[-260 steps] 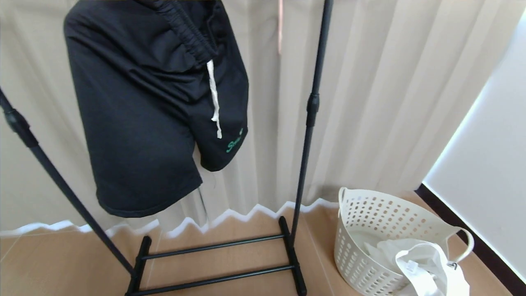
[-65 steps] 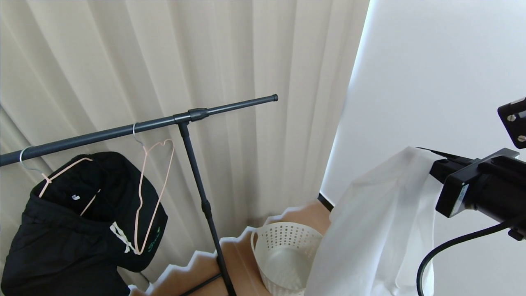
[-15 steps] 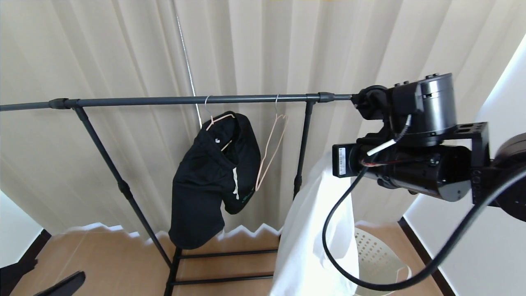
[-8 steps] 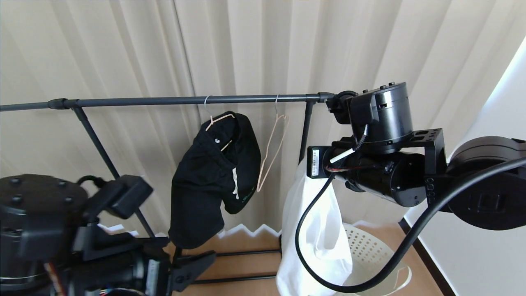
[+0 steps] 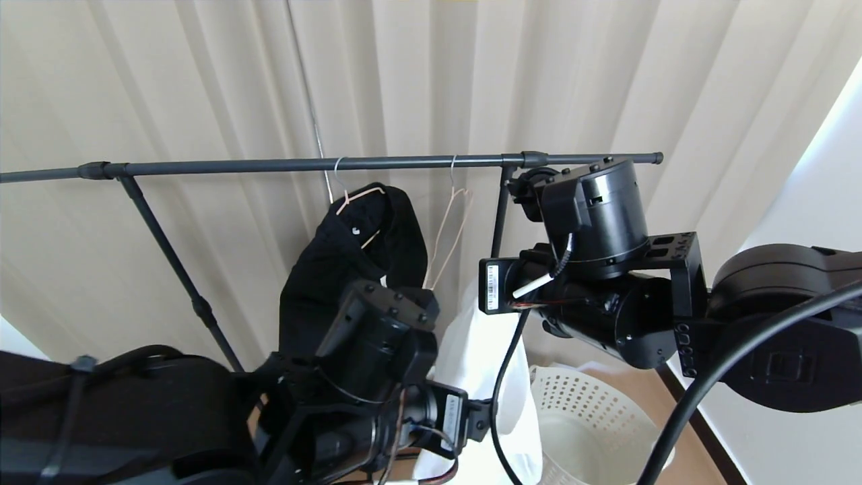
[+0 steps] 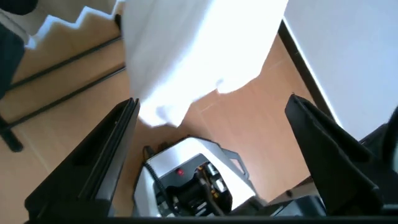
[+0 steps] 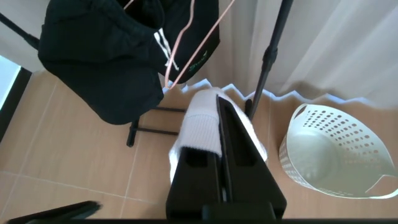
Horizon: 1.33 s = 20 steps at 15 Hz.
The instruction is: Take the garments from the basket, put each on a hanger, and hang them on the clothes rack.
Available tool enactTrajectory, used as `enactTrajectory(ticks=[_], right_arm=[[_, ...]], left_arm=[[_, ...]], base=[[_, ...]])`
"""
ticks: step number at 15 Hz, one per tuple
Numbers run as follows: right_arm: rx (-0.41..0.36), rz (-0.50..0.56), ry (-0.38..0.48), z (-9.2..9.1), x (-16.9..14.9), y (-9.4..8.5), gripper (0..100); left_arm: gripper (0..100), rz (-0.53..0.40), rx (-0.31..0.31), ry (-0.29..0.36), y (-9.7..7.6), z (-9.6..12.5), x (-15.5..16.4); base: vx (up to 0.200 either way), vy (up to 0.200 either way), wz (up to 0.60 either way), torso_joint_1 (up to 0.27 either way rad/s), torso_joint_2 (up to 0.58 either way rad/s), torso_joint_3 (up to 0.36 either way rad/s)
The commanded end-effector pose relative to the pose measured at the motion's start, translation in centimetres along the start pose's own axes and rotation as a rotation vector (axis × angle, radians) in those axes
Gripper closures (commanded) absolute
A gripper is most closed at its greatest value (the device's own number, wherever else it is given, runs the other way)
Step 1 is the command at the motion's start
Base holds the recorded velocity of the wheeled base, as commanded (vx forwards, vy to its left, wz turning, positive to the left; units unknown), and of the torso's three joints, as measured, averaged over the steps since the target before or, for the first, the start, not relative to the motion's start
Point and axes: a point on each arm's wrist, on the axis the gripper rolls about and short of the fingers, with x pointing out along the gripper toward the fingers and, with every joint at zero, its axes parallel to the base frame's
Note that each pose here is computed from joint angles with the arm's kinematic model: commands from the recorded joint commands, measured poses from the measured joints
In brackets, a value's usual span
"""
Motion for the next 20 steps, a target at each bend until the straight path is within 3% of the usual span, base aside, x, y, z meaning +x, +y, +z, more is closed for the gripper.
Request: enactTrajectory(ticks=[1, 3, 5, 9, 15, 20], right_arm=[[-0.009, 0.005, 0.011, -0.5, 0.1, 0.3, 100], [-0.014, 0.009, 0.015, -0.7, 0.1, 0.6, 100], [-0.013, 0.005, 0.008, -0.6, -0.1, 0.6, 100], [0.003, -0.007, -0.025, 0.3, -1.0, 0.1, 100], [0.036, -0.038, -0.061, 1.7, -1.6, -1.6, 100], [0.068, -0.086, -0.095, 3.0, -1.7, -3.5, 100]], left_arm=[[0, 0.022, -0.038, 0.016, -1.3, 0.4, 4.0], [0, 0.096, -0.090, -0.039, -1.7, 1.2, 5.4], [0, 0.206, -0.097, -0.085, -1.3, 1.3, 6.4], [0, 0.323, -0.096, -0.115, -0.2, 1.0, 6.4], [0, 0.383, -0.103, -0.076, 2.0, 0.2, 6.5], [0, 0.432, -0.089, -0.008, 3.5, -1.9, 6.4]], base=[[0.000, 0.000, 0.00, 0.000, 0.00, 0.000], [0.000, 0.000, 0.00, 0.000, 0.00, 0.000], [0.000, 0.000, 0.00, 0.000, 0.00, 0.000], [0.000, 0.000, 0.00, 0.000, 0.00, 0.000], [0.000, 0.000, 0.00, 0.000, 0.00, 0.000], [0.000, 0.000, 0.00, 0.000, 0.00, 0.000]])
